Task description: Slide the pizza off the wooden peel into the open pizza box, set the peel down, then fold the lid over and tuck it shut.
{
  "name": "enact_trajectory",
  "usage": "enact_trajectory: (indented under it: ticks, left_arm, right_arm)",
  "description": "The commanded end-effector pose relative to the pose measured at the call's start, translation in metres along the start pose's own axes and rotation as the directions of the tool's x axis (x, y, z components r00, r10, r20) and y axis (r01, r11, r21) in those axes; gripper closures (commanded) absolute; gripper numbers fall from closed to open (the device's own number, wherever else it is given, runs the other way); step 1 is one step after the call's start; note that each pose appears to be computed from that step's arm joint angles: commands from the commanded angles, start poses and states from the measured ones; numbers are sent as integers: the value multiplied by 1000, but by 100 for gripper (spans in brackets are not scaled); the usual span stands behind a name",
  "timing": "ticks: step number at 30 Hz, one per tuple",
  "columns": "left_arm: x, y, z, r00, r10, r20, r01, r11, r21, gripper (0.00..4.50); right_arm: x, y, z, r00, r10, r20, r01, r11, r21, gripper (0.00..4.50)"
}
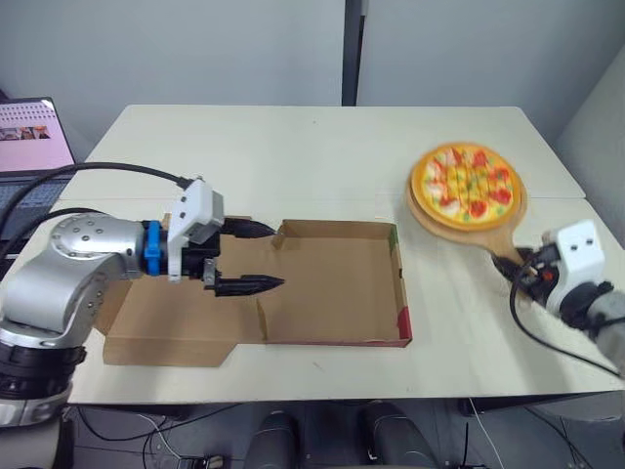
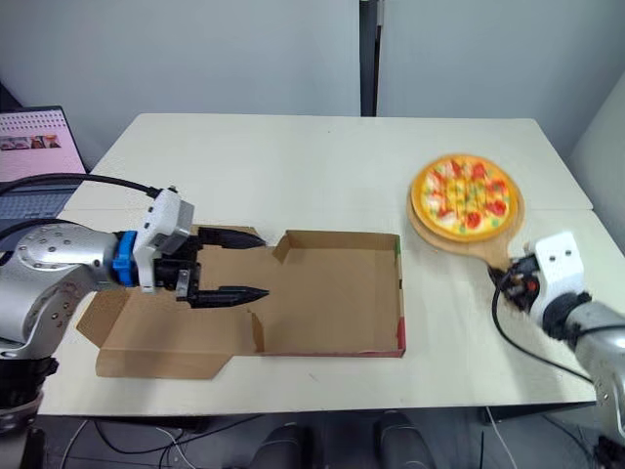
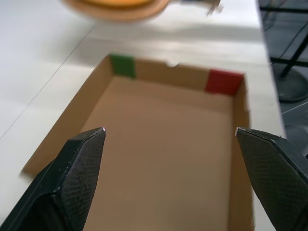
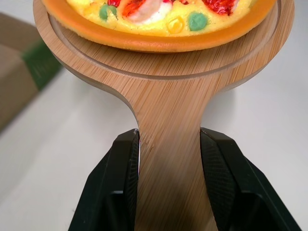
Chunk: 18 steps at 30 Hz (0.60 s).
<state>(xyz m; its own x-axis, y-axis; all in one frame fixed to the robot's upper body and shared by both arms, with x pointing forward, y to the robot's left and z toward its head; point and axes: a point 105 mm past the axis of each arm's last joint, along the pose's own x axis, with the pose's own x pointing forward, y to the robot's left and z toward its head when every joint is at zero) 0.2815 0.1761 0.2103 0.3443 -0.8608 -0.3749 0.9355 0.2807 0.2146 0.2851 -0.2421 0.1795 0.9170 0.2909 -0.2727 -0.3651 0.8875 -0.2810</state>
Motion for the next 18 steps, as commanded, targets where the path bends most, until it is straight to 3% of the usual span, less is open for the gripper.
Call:
enact_trajectory:
  ticks: [1, 9, 18]
  left_arm:
    - [-18, 10, 4, 998, 54, -23, -52, 997, 50, 0]
    - [-34, 18, -4, 993, 97, -71, -93, 994, 52, 0]
    - [-32, 8, -8, 995, 68, -79, -66, 997, 29, 0]
  right_arm:
    - [1, 23, 29, 982, 181, 47, -171, 972, -164, 292]
    - [18, 51, 33, 940, 340, -43, -331, 867, -372, 292]
    - [27, 61, 33, 925, 371, -85, -353, 754, -553, 292]
